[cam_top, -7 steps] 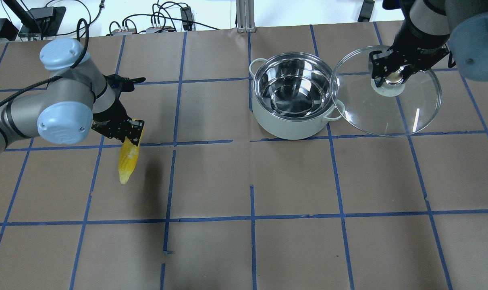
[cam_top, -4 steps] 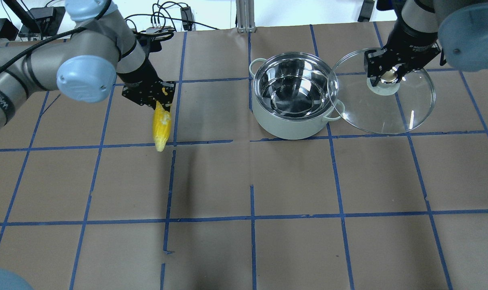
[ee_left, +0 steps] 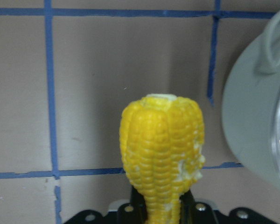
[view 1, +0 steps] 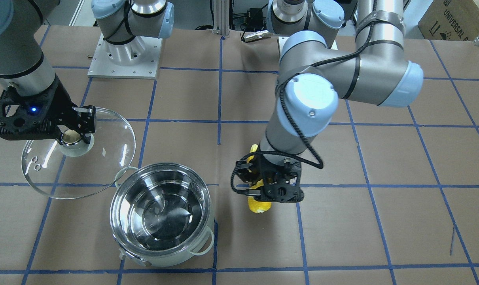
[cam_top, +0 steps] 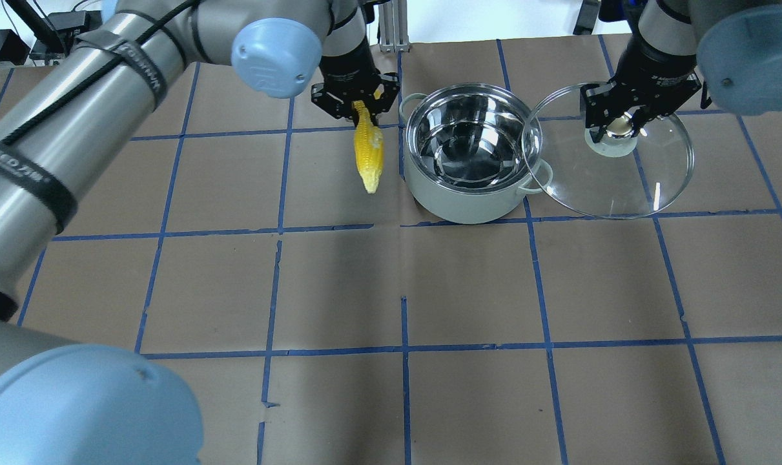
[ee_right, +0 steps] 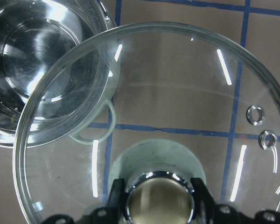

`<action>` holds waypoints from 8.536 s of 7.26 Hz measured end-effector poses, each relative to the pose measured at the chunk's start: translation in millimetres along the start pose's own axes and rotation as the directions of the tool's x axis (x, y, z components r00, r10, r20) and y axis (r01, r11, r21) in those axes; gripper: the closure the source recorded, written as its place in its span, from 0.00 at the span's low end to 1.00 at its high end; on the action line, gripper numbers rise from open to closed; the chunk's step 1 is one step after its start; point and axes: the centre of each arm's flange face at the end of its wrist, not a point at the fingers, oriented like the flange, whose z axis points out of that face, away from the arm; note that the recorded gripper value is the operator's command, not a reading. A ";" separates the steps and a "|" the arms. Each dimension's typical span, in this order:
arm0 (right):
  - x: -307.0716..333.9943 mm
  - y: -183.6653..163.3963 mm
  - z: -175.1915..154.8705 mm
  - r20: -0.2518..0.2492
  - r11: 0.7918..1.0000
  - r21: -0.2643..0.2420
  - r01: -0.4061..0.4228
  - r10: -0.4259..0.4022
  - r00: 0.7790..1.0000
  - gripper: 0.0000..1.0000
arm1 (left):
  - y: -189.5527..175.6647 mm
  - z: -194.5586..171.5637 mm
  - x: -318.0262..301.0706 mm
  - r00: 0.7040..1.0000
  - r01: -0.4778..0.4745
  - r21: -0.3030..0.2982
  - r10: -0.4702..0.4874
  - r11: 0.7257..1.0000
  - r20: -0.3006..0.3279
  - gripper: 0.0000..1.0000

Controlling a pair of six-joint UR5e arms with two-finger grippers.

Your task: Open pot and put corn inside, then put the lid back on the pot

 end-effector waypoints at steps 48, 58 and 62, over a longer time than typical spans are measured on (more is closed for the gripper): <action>-161.2 -123.4 75.4 0.025 0.994 0.060 0.086 -0.088 0.996 0.00 | 127.8 -161.7 -215.0 0.991 -0.009 -0.054 0.016 0.998 0.133 0.00; -119.7 51.2 -17.8 0.027 0.996 0.047 0.071 -0.072 0.997 0.00 | 122.7 -167.8 -214.3 0.991 -0.012 -0.006 0.012 1.000 0.130 0.00; -96.9 66.2 -32.0 0.021 0.997 0.066 0.027 -0.028 0.999 0.00 | 126.3 -171.2 -211.9 0.994 -0.009 -0.017 0.011 1.000 0.110 0.00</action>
